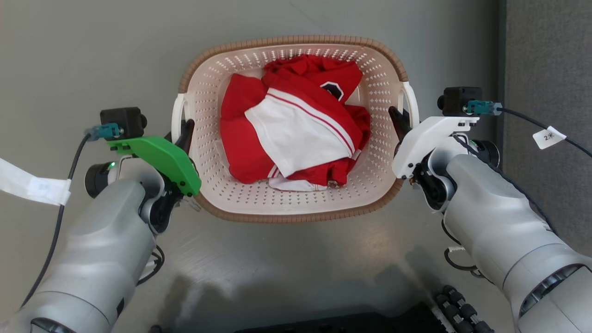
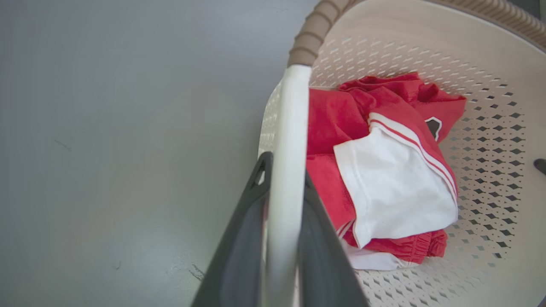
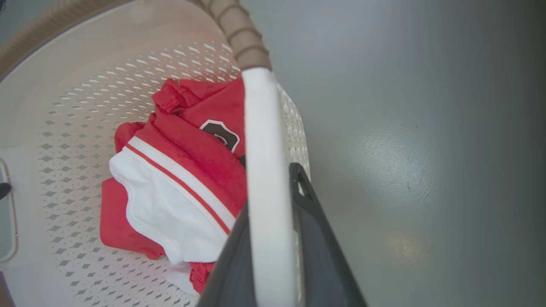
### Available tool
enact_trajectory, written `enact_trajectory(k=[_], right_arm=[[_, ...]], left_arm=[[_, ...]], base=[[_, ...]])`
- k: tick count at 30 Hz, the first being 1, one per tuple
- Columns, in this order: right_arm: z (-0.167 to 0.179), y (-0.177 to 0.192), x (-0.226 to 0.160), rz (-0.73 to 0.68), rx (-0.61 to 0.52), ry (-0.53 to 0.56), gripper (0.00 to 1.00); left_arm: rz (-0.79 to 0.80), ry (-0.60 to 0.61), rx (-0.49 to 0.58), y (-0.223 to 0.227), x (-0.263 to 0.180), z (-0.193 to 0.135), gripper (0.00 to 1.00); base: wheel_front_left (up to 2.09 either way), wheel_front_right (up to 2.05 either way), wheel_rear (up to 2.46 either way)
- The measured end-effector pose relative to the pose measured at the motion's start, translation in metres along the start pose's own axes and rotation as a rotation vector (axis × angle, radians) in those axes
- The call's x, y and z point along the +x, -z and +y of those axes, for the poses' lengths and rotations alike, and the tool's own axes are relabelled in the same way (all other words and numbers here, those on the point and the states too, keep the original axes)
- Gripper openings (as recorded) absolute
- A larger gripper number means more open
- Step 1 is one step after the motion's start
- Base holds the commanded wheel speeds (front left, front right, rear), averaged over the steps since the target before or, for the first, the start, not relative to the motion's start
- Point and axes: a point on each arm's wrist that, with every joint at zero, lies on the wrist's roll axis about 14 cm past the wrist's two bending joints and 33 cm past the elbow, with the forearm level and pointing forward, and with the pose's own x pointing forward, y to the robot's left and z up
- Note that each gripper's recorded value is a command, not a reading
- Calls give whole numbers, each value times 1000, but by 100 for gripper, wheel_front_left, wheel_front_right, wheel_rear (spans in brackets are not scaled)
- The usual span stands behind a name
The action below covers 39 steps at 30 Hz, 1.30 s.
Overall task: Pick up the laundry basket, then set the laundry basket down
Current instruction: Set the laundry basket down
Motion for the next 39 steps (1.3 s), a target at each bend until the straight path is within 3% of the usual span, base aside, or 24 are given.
enact_trajectory(k=[30,31,32,33,34,35,39], right_arm=[[-15,16,39,14,14,13,0],[-16,17,39,15,16,15,11],[-16,17,39,15,17,15,65],[-16,17,39,14,19,15,100],[-15,16,40,14,20,14,100],[-14,17,40,15,20,13,100],[-13,17,40,16,19,13,100]], left_arm=[[-31,-9,-14,4,35,24,0],[-31,-9,-13,5,35,24,0],[-30,-9,-13,5,36,25,17],[-30,-9,-13,5,36,25,44],[-29,-10,-16,5,36,24,95],[-27,-7,-19,6,36,23,100],[-22,1,-17,8,36,19,100]], base=[[0,0,0],[0,0,0],[0,0,0],[0,0,0],[0,0,0],[0,0,0],[0,0,0]])
